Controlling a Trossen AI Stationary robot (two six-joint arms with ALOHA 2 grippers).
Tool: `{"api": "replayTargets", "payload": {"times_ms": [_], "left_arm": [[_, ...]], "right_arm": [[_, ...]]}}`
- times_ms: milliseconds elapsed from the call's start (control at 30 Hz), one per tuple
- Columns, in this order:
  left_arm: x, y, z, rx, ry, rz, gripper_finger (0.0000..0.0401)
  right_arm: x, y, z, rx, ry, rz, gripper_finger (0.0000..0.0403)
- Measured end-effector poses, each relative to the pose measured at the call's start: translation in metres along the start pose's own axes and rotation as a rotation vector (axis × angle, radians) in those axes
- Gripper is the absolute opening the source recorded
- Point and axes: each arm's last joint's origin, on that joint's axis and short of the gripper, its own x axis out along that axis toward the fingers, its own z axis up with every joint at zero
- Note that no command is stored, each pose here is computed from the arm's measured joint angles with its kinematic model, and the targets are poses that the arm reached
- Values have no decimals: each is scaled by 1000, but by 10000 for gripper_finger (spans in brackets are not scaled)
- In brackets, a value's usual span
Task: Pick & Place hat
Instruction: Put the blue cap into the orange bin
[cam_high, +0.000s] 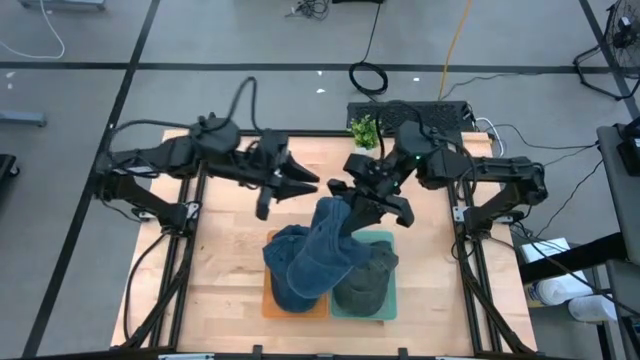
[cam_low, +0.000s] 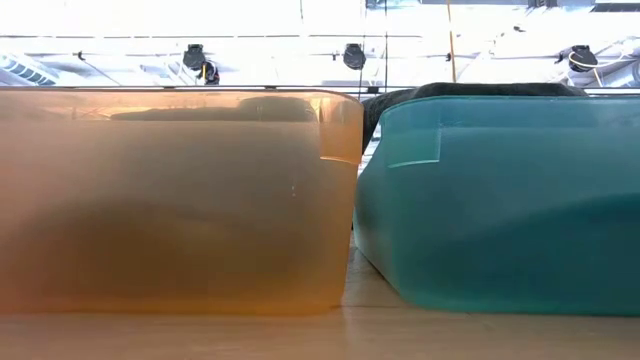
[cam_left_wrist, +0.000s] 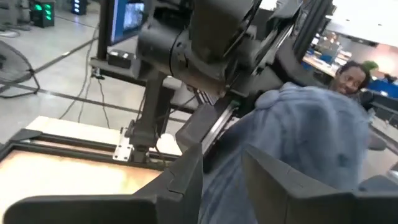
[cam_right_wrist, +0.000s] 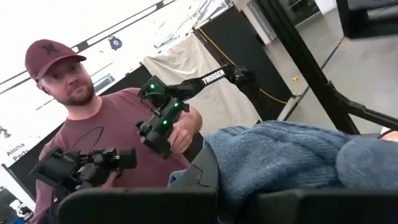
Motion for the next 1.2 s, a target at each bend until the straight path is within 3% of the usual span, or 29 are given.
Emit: {"api": "replayTargets", "payload": {"times_ms": [167, 333, 500, 833, 1033, 1200], "left_arm": [[20, 5, -10, 11, 51, -33, 116], [30, 2, -7, 34, 18, -202, 116], [30, -2, -5, 53, -3, -295, 116], [31, -4, -10, 33, 53, -312, 116], [46, 3, -21, -4, 92, -222, 116], [61, 0, -27, -2, 104, -352, 115]], "right_arm": [[2, -6, -2, 8, 17, 4, 0], [3, 0, -1, -30, 36, 56, 0], [6, 2, -1, -63, 16, 65, 0], [6, 1, 0, -56, 16, 69, 0], [6, 1, -1, -30, 23, 74, 0], [6, 2, -1, -21, 43, 90, 0]]}}
